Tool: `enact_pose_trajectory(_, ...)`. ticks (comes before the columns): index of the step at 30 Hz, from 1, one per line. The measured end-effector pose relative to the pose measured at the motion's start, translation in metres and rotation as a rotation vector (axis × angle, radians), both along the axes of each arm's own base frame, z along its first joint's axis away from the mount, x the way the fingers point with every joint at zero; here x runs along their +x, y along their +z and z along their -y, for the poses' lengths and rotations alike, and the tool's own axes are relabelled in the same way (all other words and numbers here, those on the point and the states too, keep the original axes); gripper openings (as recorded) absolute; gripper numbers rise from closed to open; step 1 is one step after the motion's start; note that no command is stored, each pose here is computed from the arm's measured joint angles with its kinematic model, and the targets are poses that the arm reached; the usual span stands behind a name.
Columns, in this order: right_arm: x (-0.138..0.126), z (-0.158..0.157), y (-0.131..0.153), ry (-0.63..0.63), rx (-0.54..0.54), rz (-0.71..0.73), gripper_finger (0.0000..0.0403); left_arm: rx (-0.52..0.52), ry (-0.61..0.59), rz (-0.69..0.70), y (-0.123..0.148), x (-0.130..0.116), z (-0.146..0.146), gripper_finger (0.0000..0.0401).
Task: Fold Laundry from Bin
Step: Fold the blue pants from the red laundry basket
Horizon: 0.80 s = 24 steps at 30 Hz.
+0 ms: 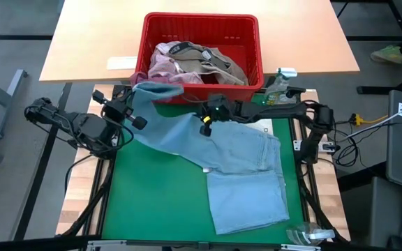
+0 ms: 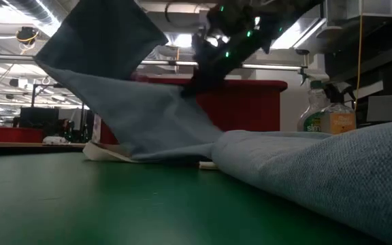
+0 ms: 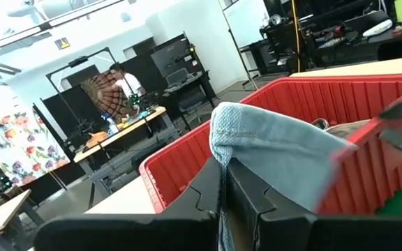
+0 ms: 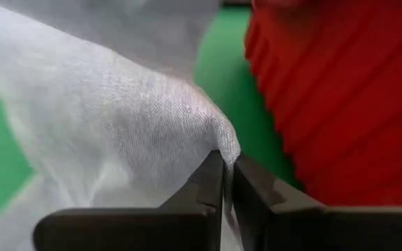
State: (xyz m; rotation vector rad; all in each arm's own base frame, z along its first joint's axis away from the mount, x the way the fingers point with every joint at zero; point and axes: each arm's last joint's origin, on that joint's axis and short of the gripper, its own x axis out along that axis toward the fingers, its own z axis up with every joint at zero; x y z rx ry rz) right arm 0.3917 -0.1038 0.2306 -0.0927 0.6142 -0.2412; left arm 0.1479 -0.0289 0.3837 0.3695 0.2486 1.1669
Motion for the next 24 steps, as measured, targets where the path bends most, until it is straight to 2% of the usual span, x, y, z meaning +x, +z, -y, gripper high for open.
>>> enact_pose_trajectory(5,0.004,0.015,-0.027,-0.026,0.022,-0.063,0.0031,-0.001,-0.001,0.003,0.000,0.000,0.000,0.0006)
enact_pose_trajectory(10,0.006,0.019,-0.039,-0.034,0.031,-0.090,0.0050,-0.001,-0.002,0.002,0.000,0.000,0.000,0.0006)
enact_pose_trajectory(16,0.006,0.021,-0.039,-0.026,0.036,-0.086,0.0120,-0.002,-0.001,0.003,0.000,0.000,0.000,0.0006)
enact_pose_trajectory(20,0.006,0.023,-0.037,-0.085,-0.011,-0.085,0.0173,-0.002,-0.002,0.003,0.000,0.000,0.000,0.0007)
enact_pose_trajectory(24,0.007,0.024,-0.017,-0.098,-0.020,-0.074,0.0202,-0.002,-0.001,0.004,0.000,0.000,0.000,0.0007)
